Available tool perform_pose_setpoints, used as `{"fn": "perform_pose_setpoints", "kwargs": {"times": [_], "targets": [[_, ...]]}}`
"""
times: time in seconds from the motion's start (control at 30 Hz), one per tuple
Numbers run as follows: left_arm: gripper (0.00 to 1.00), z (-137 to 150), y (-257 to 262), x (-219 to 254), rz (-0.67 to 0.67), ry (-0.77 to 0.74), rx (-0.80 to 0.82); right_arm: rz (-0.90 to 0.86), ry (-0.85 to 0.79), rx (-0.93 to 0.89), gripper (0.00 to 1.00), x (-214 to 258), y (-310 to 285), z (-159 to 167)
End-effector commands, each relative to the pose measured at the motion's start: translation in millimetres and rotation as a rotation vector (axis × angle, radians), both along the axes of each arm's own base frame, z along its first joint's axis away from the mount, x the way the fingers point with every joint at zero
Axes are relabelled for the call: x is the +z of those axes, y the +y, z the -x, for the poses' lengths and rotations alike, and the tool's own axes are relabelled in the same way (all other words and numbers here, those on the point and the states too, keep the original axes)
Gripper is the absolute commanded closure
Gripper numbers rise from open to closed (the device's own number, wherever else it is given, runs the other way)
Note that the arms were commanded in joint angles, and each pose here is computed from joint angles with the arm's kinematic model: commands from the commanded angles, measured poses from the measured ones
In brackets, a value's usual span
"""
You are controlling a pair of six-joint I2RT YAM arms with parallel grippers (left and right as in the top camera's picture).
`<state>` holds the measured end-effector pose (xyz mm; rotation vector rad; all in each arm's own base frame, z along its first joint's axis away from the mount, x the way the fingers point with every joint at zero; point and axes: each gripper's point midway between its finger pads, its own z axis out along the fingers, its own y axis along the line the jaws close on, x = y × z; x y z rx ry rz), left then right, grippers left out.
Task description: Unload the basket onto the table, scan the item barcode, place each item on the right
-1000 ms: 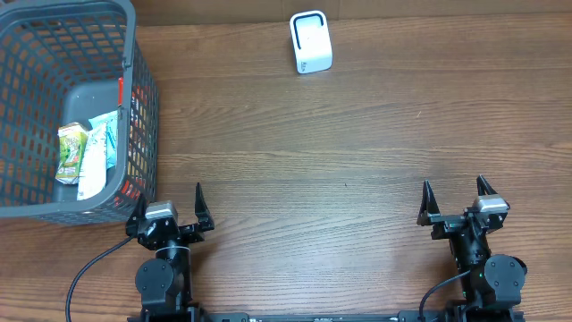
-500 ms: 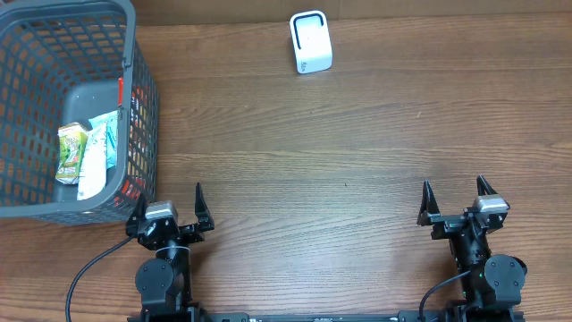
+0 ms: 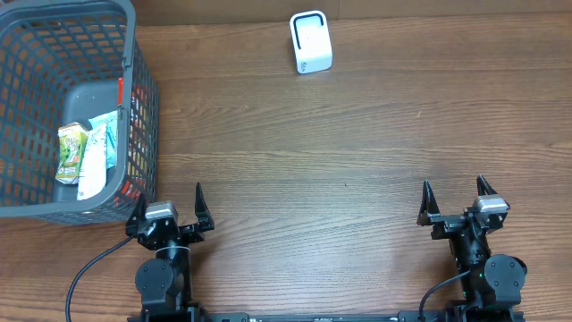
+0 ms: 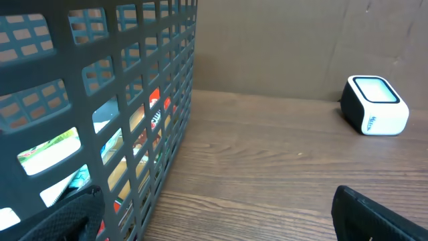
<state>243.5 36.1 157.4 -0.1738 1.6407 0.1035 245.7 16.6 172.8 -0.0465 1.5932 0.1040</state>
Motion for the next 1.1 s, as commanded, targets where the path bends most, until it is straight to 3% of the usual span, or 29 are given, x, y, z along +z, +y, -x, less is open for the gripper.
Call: {"fn": "perform_pose_setpoints", "kwargs": {"times": [0.0,0.2,0.3,0.43,0.53,0.67,0.83,0.93,1.0,1.07], "targets": [[0.0,-0.5,-2.2,-1.3,-0.02,0.002,-0.014,0.015,-0.005,0.009,0.0,-2.0,1.8,0.1],[0.0,4.0,-78.8,6.1,0.376,-0.011,-0.435,0.015,-0.005,0.009,0.0,-2.0,1.8,0.1],[0.01,10.1,-96.4,12.3,0.512,0.0,-0.534,0.015,-0.005,0.009,0.0,-2.0,1.8,0.1],[0.0,33.8,-125.1,77.7,0.408,-0.228,-0.789,0.015,-0.005,0.009,0.0,-2.0,1.8,0.1],[0.0,53.8,-130.9,123.1,0.314,-0.384,-0.858,0.015,-0.005,0.009,0.0,-2.0,1.8,0.1],[0.0,71.3,-127.2,172.7,0.25,-0.49,-0.837,0.015,-0.005,0.009,0.0,-2.0,1.8,0.1],[0.0,106.5,-102.1,266.0,0.1,-0.689,-0.639,0.015,-0.005,0.009,0.0,-2.0,1.8,0.1],[0.0,92.3,-74.2,277.9,0.174,-0.536,-0.443,0.015,-0.005,0.009,0.0,-2.0,1.8,0.1],[0.0,72.7,-60.5,261.8,0.251,-0.301,-0.336,0.015,-0.005,0.009,0.0,-2.0,1.8,0.1],[0.0,56.4,-72.8,236.2,0.271,0.031,-0.374,0.015,-0.005,0.009,0.0,-2.0,1.8,0.1]]}}
